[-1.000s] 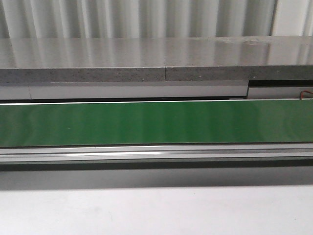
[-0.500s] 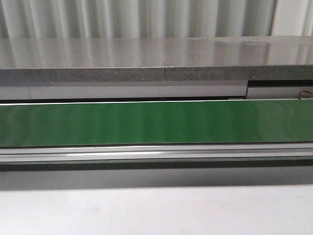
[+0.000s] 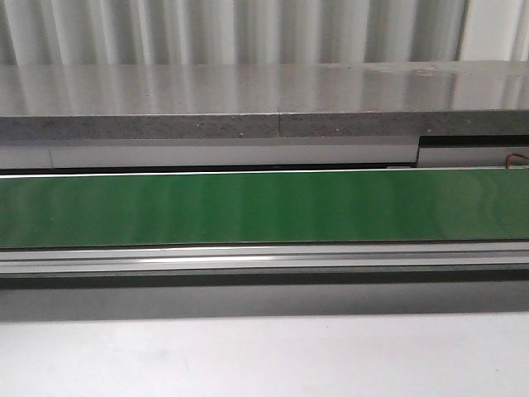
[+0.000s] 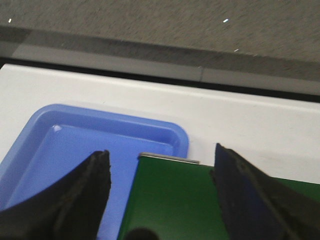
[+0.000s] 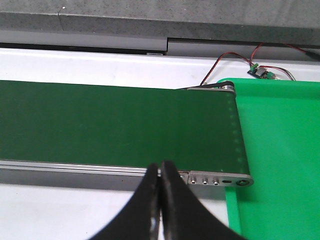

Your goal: Move button from right to left

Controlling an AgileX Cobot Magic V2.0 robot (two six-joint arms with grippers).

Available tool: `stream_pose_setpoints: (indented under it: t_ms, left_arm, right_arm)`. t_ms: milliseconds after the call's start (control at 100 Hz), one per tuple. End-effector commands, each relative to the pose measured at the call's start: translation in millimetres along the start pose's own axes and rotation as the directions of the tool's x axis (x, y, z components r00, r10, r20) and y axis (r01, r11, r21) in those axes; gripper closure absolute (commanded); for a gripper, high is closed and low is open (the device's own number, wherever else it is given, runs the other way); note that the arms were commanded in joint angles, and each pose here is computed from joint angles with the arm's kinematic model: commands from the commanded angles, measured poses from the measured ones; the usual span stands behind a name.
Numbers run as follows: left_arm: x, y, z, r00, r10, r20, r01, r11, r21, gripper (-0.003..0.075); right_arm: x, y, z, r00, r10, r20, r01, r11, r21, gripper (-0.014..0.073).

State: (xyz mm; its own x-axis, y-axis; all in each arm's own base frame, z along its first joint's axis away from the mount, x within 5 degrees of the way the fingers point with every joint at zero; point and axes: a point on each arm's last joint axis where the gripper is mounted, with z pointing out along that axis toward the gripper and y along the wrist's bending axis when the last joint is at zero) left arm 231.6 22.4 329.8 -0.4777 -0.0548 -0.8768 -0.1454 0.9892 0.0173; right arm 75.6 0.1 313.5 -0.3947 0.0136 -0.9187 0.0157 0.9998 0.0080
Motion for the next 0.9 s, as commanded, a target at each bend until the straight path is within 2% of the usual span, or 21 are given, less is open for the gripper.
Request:
stream_pose_setpoints:
  t_ms: [0,240,320,460,630,890]
  left_arm:
    - [-10.1,-10.2,-32.7,0.989,-0.012,0.147,0.002,0.998,0.07,0.0279]
    - [27.1,-19.9,-88.4,0.972,-0.042,0.23,-0.005,0.98,0.201,0.0283]
    - [41.1,-17.0,-104.0,0.968,-0.05,0.247,-0.005,0.976,0.219,0.0321]
    - [62.4,-9.9,-123.2,0.959,-0.065,0.277,0.0,0.974,0.227,0.0481]
    - [76.5,-4.1,-139.3,0.936,-0.084,0.343,0.001,0.972,0.235,0.0742]
    - [78.3,-2.8,-143.4,0.928,-0.09,0.361,0.002,0.971,0.237,0.074]
  right_arm:
    - [-12.9,-0.6,-3.7,0.996,-0.002,0.085,0.001,1.0,0.008,0.0662]
    - [-12.9,-0.6,-3.7,0.996,-0.002,0.085,0.001,1.0,0.008,0.0662]
    - [-12.9,-0.6,-3.7,0.996,-0.002,0.085,0.001,1.0,0.008,0.0662]
    - [-12.9,-0.6,-3.7,0.996,-0.002,0.085,0.001,1.0,0.008,0.0662]
    - [-12.9,-0.6,-3.7,0.996,-0.002,0.085,0.001,1.0,0.008,0.0662]
    - [-12.9,-0.6,-3.7,0.996,-0.002,0.085,0.001,1.0,0.008,0.0662]
